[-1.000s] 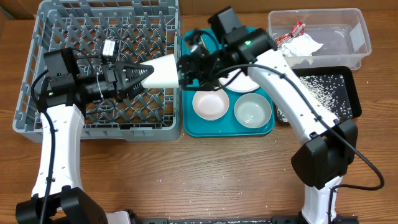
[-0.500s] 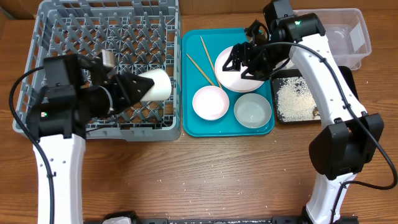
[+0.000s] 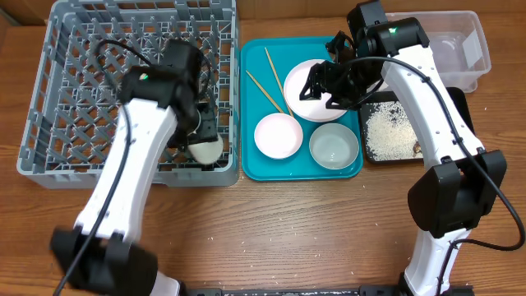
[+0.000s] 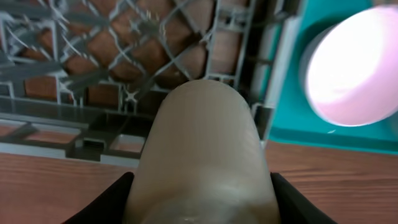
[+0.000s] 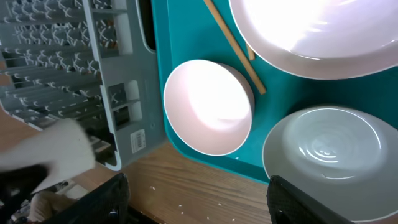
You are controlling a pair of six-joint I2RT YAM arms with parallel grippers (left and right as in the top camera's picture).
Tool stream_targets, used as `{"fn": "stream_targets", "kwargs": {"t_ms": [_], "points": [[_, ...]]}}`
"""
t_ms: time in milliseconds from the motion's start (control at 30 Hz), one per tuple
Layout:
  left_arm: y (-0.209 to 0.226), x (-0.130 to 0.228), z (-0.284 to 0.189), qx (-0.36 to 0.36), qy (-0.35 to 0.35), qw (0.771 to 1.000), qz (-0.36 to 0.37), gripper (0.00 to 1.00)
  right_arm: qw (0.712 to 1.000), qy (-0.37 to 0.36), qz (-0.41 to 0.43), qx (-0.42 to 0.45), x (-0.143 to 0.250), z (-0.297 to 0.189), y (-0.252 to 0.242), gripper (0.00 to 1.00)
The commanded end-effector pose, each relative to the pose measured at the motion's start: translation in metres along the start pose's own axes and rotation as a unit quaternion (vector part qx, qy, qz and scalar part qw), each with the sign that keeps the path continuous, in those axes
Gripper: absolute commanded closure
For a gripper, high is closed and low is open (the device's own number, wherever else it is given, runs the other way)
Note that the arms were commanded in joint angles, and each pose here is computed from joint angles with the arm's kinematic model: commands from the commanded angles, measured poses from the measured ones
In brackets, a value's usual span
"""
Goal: Sort waste into correct bins and load items into the dishwasher
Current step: 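Lower the white paper cup into the dish rack with the left gripper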
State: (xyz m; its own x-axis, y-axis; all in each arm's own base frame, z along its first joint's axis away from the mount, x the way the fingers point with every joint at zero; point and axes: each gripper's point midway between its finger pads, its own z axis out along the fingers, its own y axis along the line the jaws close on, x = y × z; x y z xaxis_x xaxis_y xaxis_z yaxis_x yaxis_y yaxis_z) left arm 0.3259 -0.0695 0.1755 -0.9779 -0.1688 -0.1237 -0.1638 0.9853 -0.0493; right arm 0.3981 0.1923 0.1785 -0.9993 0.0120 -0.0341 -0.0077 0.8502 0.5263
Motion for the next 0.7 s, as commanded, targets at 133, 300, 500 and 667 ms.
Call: {"fn": "stream_targets", "kwargs": {"t_ms": [133, 300, 500, 667], "points": [[0.002, -0.004, 0.039, -0.038, 0.054, 0.998, 0.003, 0.59, 1.0, 0.001, -0.006, 0.017, 0.001, 0.004, -0.003, 0.28], [-0.003, -0.017, 0.052, -0.035, 0.039, 0.999, 0.002, 0.6, 1.0, 0.002, -0.008, 0.017, 0.001, 0.004, -0.003, 0.28], [-0.006, -0.025, 0.043, -0.029, 0.024, 0.999, 0.002, 0.61, 1.0, 0.002, -0.008, 0.017, 0.001, 0.004, -0.003, 0.28], [-0.009, -0.028, 0.04, -0.025, 0.018, 1.0, 0.004, 0.55, 1.0, 0.001, -0.009, 0.017, 0.001, 0.004, -0.003, 0.28]]}}
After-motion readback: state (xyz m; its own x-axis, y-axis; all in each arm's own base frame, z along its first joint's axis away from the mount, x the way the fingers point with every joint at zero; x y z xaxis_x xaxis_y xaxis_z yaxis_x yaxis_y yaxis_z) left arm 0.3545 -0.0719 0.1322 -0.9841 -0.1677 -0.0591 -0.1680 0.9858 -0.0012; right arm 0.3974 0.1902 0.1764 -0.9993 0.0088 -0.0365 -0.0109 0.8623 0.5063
